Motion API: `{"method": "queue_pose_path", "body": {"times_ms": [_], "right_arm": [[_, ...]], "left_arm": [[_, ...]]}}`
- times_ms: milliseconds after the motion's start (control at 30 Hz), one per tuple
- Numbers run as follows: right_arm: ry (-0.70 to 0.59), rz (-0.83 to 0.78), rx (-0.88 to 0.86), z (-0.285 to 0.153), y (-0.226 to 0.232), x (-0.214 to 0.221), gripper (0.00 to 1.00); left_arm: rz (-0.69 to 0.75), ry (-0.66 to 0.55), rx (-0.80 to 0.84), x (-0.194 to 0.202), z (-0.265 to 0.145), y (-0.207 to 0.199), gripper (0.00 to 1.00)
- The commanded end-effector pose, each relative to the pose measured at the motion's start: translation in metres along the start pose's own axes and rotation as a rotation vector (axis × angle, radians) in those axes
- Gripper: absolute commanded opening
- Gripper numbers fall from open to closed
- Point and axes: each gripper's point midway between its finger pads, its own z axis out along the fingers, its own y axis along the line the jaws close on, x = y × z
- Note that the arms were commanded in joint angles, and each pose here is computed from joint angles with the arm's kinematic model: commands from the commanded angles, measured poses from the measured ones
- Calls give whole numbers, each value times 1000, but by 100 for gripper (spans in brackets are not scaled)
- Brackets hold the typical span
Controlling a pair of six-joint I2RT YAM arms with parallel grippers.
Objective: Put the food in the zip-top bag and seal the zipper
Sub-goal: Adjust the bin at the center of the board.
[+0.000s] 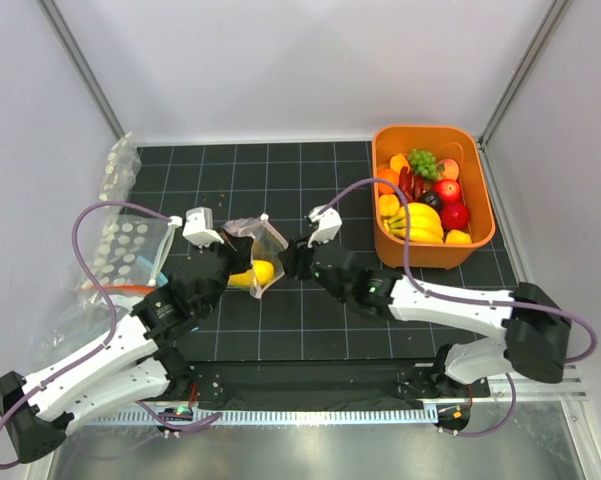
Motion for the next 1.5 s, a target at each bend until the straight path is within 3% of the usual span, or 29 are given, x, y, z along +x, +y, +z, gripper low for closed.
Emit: {"method": "queue_pose_path", "body": {"times_ms": [0,233,300,433,467,500,733,833,933,1100,1133,1267,1467], "right_arm": [[73,14,59,11,-3,18,55],[82,-30,150,22,-15,22,56],[80,-27,140,21,-14,21,52],[81,-12,41,18,4,17,26],[75,-14,19,14,8,12,9],[74,-14,1,11,11,9,1],[-124,-55,148,-48,-28,-70,1],[-257,-81,116,-91,-35,-118,1],[-343,-67,100,-117,-42,-139,1],[-293,-90,73,-103,-30,-132,1],[-234,-125,81,-91,-29,-117,1],[-187,-139,34,-79,-15,-107,1],[-203,-130,36,-82,-19,-105,1]], "left_arm": [[-39,-78,7,-30,-6,-8,1],[-47,-65,49,-30,-9,-15,0],[-48,-60,66,-29,-9,-18,0],[-43,-40,115,-24,-9,-28,0],[-44,-37,127,-24,-8,-31,0],[-38,-25,144,-22,-8,-34,0],[-36,40,290,-12,-11,-65,0],[-51,83,384,-5,-15,-83,1],[-65,89,400,-5,-16,-88,1],[-66,-21,339,-34,-28,-67,0],[-72,-44,337,-39,-32,-64,0],[-90,-147,380,-66,-54,-60,0],[-59,-161,372,-68,-54,-61,1]]}}
